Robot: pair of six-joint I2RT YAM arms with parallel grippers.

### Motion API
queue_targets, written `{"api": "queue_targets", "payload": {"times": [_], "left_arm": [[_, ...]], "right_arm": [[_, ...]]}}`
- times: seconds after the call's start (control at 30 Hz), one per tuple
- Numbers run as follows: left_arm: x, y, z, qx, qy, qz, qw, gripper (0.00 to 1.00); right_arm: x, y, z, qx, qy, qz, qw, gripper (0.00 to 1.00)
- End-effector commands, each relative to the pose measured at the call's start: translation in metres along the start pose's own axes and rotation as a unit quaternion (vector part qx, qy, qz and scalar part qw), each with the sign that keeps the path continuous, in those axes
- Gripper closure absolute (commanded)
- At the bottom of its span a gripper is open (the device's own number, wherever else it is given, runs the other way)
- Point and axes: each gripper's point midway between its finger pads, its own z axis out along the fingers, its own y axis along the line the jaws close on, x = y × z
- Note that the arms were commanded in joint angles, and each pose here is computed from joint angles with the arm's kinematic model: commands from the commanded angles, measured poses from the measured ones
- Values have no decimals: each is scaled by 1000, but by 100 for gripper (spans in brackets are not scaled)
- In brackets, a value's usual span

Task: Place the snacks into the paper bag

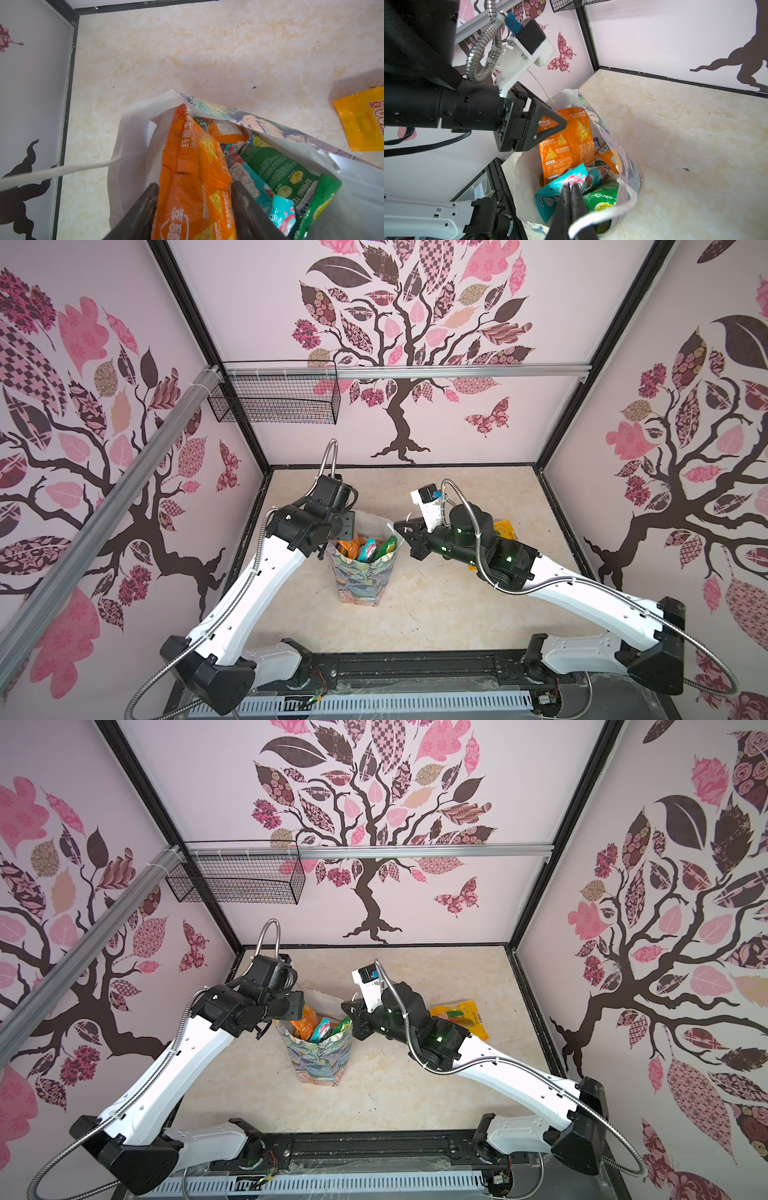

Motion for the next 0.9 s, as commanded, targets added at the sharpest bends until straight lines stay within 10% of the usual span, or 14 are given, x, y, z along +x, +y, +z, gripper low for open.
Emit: {"api": "queue_targets", "payload": {"times": [0.0,0.17,0.5,0.87], "left_arm": [[-29,15,-29,-28,-36,5,999,38],[-42,24,-50,-48,-33,15,998,37],[9,-40,-16,57,87,74,992,96],[39,11,19,-55,181,69,980,100]], "right_arm": [[-41,21,-12,-36,-65,2,997,98],[-40,23,-7,-42,-59,4,997,98],[-40,21,-7,-38,-61,3,997,98],[-40,16,-13,-25,-66,-1,997,98]]}}
